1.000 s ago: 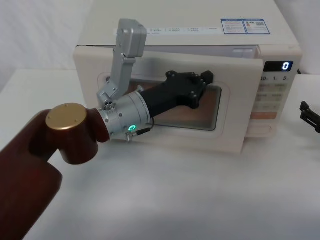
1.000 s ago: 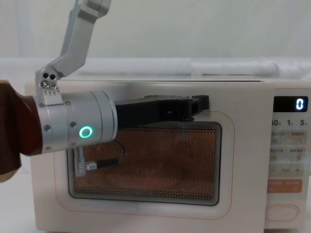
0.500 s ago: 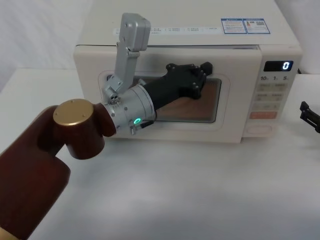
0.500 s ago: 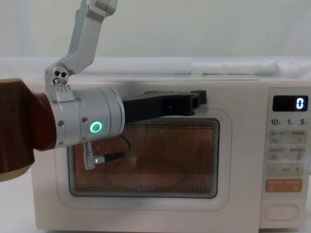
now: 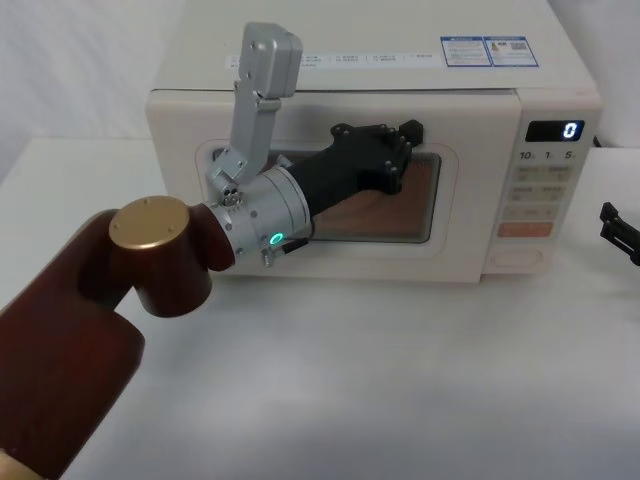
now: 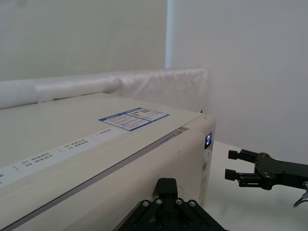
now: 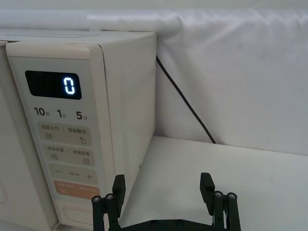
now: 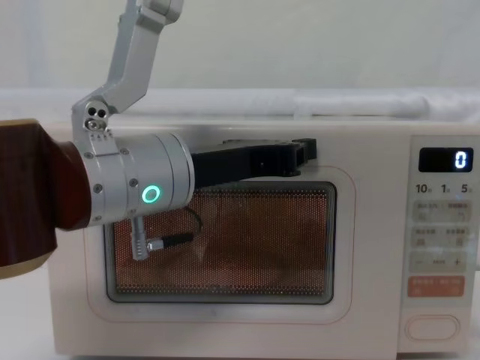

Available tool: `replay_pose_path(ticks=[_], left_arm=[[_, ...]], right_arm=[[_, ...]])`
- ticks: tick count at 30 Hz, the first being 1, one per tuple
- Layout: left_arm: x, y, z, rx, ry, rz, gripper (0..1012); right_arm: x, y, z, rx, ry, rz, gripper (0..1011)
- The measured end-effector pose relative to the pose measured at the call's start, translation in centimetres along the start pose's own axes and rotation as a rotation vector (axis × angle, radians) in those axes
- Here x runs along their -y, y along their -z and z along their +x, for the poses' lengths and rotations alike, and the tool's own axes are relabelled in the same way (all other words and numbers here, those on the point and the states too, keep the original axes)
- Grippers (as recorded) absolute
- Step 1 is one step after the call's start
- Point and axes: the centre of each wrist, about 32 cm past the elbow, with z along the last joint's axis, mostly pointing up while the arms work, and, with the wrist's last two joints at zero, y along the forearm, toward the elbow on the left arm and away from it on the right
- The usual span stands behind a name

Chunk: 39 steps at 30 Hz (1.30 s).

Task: Press the button to open the microwave door with one hand; close the microwave door with the other hand.

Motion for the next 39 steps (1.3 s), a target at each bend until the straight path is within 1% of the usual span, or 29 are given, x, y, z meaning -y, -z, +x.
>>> replay_pose_path(ticks=[18,20,27,31,33,35,36,37,39], left_arm=[[0.4,-0.1,-0.08,-0.02,-0.03,0.017,0],[0.4,-0.1,-0.03,-0.021,-0.043,0.022,0],[0.5,-0.1,-0.13,-0.021,-0.058,0.026,0],[0.5,-0.2,-0.35,-0.021,-0.053,0.02,0],[0.3,-0.5,-0.63,-0.016,-0.04,0.005,0],[0.0,-0.6,-1.08,-0.013,-0.023,-0.004,0],[0.0,-0.6,-1.08,-0.013,-0.023,-0.004,0],[-0.1,-0.6,-1.28,-0.012,-0.018,-0.006,0],[-0.8,-0.4,-2.04,-0.008,-0.004,-0.008,0]], right_arm=[[0.0,0.0,0.0,0.0,0.0,0.0,1002],[0.0,0.0,0.01,0.0,0.0,0.0,1002],[0.0,0.0,0.0,0.0,0.0,0.0,1002],[0.0,0.0,0.0,0.0,0.0,0.0,1002],[0.0,0.0,0.0,0.0,0.0,0.0,1002],[0.0,0.0,0.0,0.0,0.0,0.0,1002],[0.0,0.0,0.0,0.0,0.0,0.0,1002],[0.0,0.0,0.0,0.0,0.0,0.0,1002],[0.0,0.0,0.0,0.0,0.0,0.0,1002]])
